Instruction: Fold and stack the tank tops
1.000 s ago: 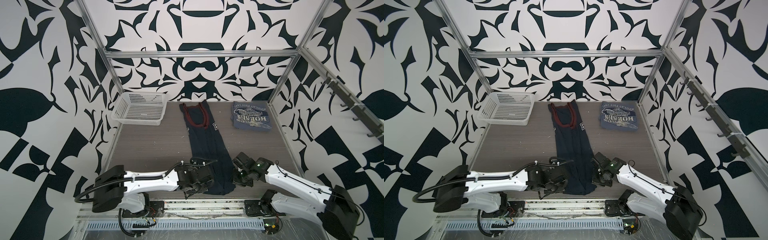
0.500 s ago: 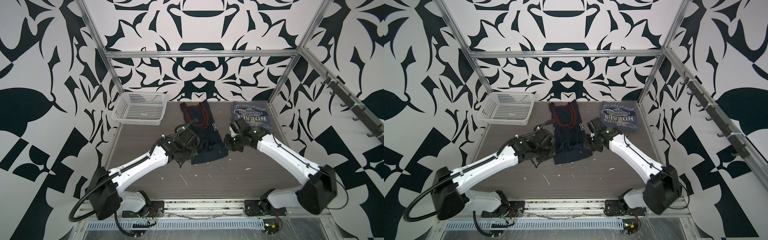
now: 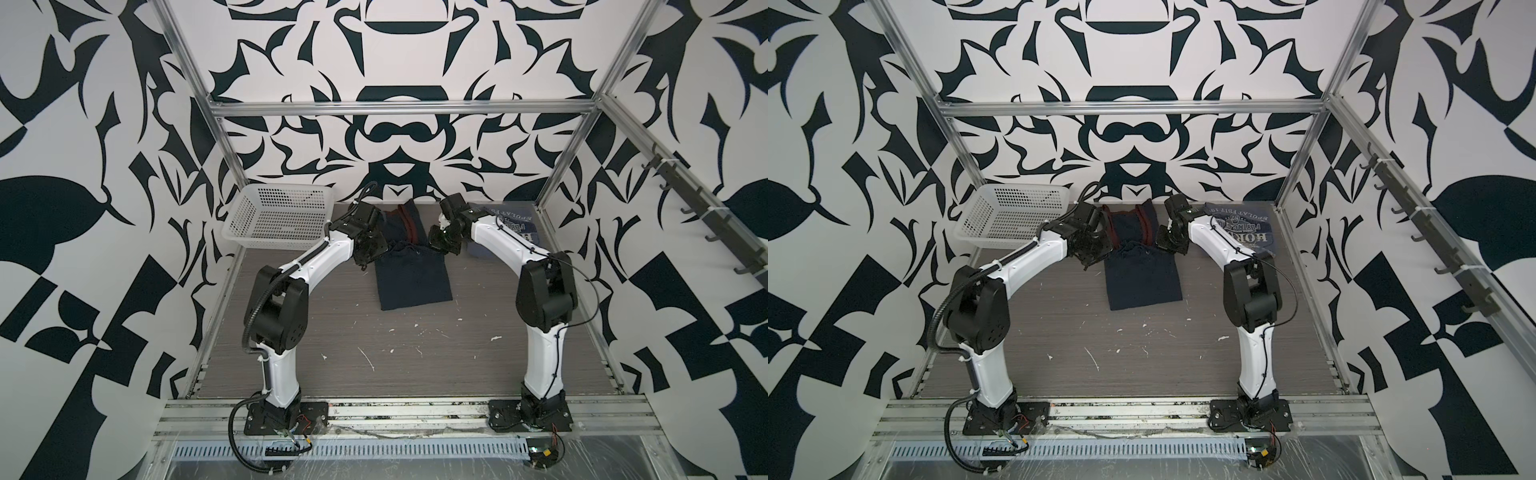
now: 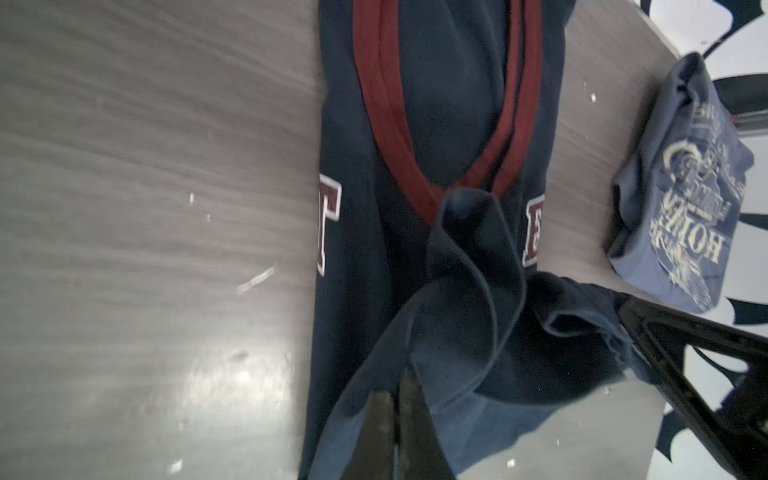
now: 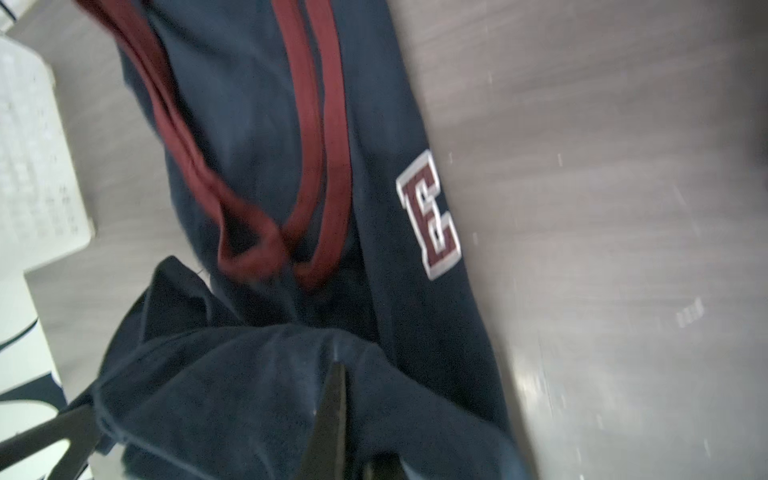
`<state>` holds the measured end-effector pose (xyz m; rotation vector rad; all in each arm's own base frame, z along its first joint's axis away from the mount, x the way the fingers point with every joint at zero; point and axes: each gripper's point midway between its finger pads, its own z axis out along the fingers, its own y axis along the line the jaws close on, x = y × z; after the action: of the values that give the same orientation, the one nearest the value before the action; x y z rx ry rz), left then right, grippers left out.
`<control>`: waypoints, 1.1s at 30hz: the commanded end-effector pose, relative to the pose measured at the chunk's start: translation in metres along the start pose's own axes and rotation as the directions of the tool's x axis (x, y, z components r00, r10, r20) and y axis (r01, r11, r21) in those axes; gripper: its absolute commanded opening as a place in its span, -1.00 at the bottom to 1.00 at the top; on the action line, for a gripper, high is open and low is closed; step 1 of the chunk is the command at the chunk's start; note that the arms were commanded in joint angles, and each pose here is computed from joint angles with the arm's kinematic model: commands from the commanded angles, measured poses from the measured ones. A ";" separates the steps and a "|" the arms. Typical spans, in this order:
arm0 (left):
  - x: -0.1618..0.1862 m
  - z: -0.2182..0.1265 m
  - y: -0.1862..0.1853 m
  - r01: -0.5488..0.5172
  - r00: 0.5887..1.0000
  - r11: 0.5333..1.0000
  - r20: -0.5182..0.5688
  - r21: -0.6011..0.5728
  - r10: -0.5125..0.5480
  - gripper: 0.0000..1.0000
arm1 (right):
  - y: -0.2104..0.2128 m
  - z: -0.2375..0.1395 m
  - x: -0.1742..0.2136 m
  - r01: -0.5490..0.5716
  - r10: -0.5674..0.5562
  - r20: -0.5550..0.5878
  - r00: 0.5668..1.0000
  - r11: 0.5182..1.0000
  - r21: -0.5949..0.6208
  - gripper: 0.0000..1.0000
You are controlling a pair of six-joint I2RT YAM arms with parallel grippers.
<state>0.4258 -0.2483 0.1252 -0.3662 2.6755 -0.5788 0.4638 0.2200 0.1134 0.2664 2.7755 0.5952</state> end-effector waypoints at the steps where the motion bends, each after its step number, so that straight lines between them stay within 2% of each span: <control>1: -0.018 0.009 -0.002 -0.022 1.000 0.999 0.010 0.026 0.022 -0.97 | 0.016 -0.010 -0.023 0.040 -0.038 0.033 0.999 0.998 -0.043 -1.00; 5: -0.029 0.028 0.012 0.017 1.000 1.000 0.000 0.003 -0.017 -0.90 | 0.019 0.006 -0.037 0.051 -0.049 0.043 0.998 0.997 -0.052 -1.00; 8: -0.033 0.042 0.023 0.042 0.999 0.999 -0.008 -0.024 -0.042 -0.73 | 0.016 0.020 -0.042 0.046 -0.045 0.018 0.999 0.998 -0.045 -1.00; 11: -0.037 0.050 0.032 0.069 0.998 0.996 -0.002 -0.051 -0.069 -0.59 | 0.019 0.030 -0.048 0.054 -0.054 0.012 0.998 0.997 -0.061 -0.55; 13: -0.041 0.053 0.037 0.090 0.996 0.993 -0.006 -0.071 -0.090 -0.22 | 0.018 0.029 -0.054 0.066 -0.066 0.012 0.998 0.997 -0.038 -0.14; 16: -0.048 0.043 0.034 0.083 0.997 0.993 0.005 -0.082 -0.082 0.14 | 0.016 0.009 -0.062 0.101 -0.101 0.041 0.994 0.995 0.014 0.30; 18: -0.049 0.026 0.033 0.077 0.997 0.992 0.015 -0.097 -0.076 0.34 | 0.014 -0.009 -0.063 0.128 -0.130 0.060 0.990 0.991 0.034 0.52; 22: -0.033 -0.014 0.033 0.075 0.996 0.991 0.064 -0.109 -0.068 0.62 | 0.005 -0.038 -0.044 0.156 -0.159 0.073 0.985 0.987 0.045 0.65; 24: -0.013 -0.025 0.030 0.059 0.997 0.993 0.061 -0.107 -0.053 0.65 | -0.002 -0.046 -0.028 0.155 -0.157 0.078 0.984 0.987 0.035 0.68; 26: 0.009 -0.032 0.030 0.057 0.997 0.993 0.053 -0.103 -0.052 0.66 | -0.011 -0.047 -0.010 0.141 -0.142 0.080 0.987 0.990 0.012 0.79; 28: 0.037 -0.034 0.031 0.072 0.997 0.993 0.034 -0.090 -0.069 0.67 | -0.021 -0.047 0.011 0.127 -0.126 0.059 0.990 0.992 -0.003 0.79; 33: 0.098 -0.020 0.028 0.078 0.996 0.996 -0.037 -0.051 -0.079 0.66 | -0.048 -0.028 0.062 0.078 -0.079 -0.007 0.997 0.996 -0.044 0.65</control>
<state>0.3392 -0.2442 0.1222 -0.4022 2.6955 -0.5354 0.3976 0.1760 0.1164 0.1342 2.7771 0.5589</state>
